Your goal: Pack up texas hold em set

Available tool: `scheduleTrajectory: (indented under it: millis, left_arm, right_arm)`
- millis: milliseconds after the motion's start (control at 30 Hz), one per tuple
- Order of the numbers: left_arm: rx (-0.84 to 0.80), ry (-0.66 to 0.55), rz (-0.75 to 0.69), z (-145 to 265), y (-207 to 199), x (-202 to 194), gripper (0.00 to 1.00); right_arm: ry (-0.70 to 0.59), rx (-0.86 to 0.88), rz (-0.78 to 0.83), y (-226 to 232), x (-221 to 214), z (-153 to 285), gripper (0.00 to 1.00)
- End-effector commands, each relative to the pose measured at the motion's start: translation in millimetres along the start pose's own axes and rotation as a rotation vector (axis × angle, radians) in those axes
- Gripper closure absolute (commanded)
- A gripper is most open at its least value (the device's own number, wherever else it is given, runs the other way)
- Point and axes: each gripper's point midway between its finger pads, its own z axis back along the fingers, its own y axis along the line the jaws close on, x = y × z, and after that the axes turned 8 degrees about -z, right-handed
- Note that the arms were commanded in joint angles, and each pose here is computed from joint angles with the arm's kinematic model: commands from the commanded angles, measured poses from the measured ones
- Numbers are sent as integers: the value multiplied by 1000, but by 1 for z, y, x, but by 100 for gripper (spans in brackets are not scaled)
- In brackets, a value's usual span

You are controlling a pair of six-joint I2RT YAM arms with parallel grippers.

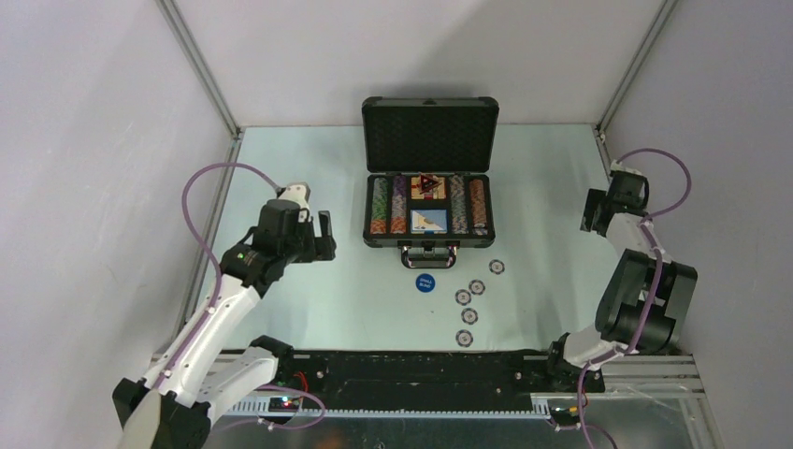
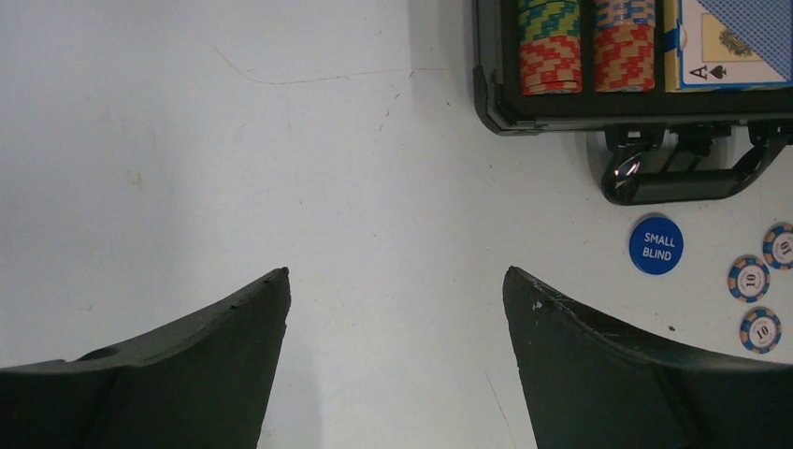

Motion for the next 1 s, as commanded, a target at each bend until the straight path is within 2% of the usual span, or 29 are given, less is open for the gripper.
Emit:
scheduleTrajectory:
  millis: [0, 200, 333, 600, 633, 733, 833, 967]
  left_arm:
    - [-45, -31, -29, 3, -12, 4, 11]
    - [-65, -54, -66, 9, -21, 7, 11]
    - [-64, -96, -87, 18, -23, 9, 11]
    - [-46, -130, -82, 24, -19, 11, 10]
    - [-43, -129, -81, 23, -18, 10, 10]
    - [-41, -133, -81, 24, -18, 11, 10]
    - [-39, -133, -83, 24, -17, 12, 10]
    - [-37, -134, -84, 24, -17, 12, 10]
  right_arm:
    - [-36, -108, -57, -34, 15, -23, 20]
    - [-19, -291, -74, -76, 3, -52, 22]
    - [-21, -332, -51, -101, 0, -68, 22]
    - [66, -231, 59, -106, -14, -92, 25]
    - [121, -213, 84, -105, -25, -94, 27]
    - [156, -157, 127, -106, -28, -96, 31]
    - [182, -97, 84, -108, -38, -93, 33]
    - [210, -51, 39, -113, -48, -88, 46]
